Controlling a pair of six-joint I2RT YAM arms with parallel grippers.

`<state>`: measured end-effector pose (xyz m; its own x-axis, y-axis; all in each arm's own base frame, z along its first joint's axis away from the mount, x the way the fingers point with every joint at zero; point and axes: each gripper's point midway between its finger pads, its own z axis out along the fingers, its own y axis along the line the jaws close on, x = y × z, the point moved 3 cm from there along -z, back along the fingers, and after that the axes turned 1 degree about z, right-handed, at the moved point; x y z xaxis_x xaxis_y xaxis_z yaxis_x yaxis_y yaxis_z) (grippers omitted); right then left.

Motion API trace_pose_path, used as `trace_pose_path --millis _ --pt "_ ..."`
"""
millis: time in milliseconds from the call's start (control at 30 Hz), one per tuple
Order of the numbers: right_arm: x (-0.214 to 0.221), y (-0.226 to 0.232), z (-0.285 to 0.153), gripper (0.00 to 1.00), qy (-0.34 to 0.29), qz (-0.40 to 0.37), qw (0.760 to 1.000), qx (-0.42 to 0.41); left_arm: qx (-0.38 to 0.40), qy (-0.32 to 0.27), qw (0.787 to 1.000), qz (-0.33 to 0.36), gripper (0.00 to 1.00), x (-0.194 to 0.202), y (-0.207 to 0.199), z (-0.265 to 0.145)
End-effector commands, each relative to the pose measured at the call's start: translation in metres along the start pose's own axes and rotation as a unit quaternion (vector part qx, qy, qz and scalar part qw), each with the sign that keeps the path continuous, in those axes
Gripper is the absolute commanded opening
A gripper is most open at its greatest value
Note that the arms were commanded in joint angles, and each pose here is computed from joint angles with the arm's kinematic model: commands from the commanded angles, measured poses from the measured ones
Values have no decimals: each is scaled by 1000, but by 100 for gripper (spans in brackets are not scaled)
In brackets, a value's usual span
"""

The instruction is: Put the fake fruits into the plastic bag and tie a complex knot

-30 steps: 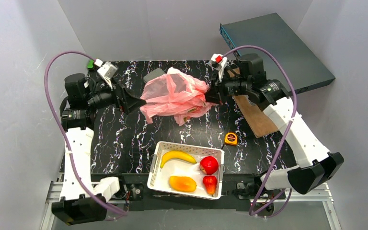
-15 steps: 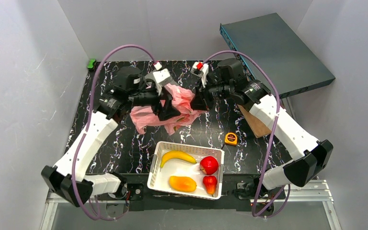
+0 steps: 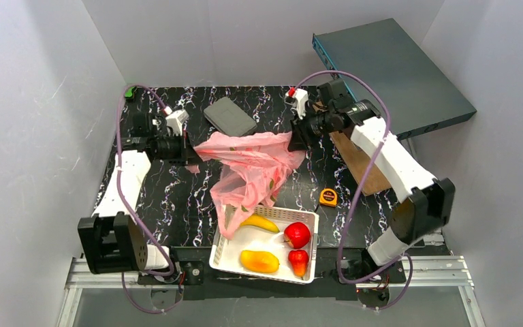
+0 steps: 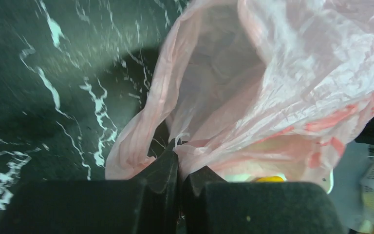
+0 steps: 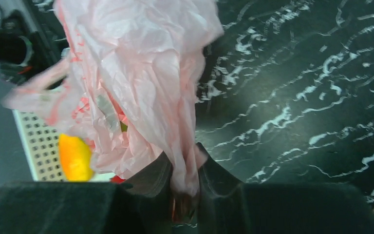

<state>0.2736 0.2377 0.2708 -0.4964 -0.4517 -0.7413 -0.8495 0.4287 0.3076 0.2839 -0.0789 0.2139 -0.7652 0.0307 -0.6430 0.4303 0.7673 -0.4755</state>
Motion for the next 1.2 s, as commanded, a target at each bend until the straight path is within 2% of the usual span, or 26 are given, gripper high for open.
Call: trace_pose_path --millis 0,100,167,233,267,367,400,467,533,600,667,700,800,867,933,1033,1167 --pt "-10 -41 7 33 29 -39 997 64 -9 49 996 -80 0 29 19 18" --pt "-28 -59 12 58 25 -39 994 96 -26 61 991 -114 0 35 36 30" --pt "-30 -57 12 69 31 -23 995 91 -30 68 988 -136 0 35 44 39" --pt "-22 -49 11 87 38 -3 996 77 -37 80 984 -154 0 38 54 47" --pt "-16 -46 11 90 39 7 997 73 -46 91 981 -165 0 41 62 53" --pt "5 -34 11 93 40 30 997 56 -60 118 973 -188 0 48 80 66" --pt "16 -30 13 92 47 39 997 48 -57 130 970 -199 4 51 83 70" --pt "26 -23 13 92 51 53 997 36 -39 143 967 -209 22 47 81 70" --pt "33 -18 11 92 56 61 996 29 -17 131 972 -194 44 36 73 61" --pt "39 -14 7 92 58 65 996 30 -2 98 985 -142 63 23 59 43" --pt "43 -10 2 93 55 72 995 30 0 59 995 -76 92 8 39 19" --pt "46 -7 0 93 51 78 995 27 1 38 998 -47 98 0 29 7" --pt "53 4 -7 93 36 96 995 21 3 -4 999 35 98 -19 -3 -22" --pt "59 11 -11 94 22 101 994 21 12 -7 996 90 98 -22 -28 -29" --pt "62 17 -16 95 0 99 995 24 32 21 988 153 98 -13 -61 -17" --pt "66 21 -21 98 -30 95 994 39 33 60 976 208 98 2 -91 9" --pt "75 31 -32 98 -48 97 993 44 14 90 970 227 98 20 -115 47"
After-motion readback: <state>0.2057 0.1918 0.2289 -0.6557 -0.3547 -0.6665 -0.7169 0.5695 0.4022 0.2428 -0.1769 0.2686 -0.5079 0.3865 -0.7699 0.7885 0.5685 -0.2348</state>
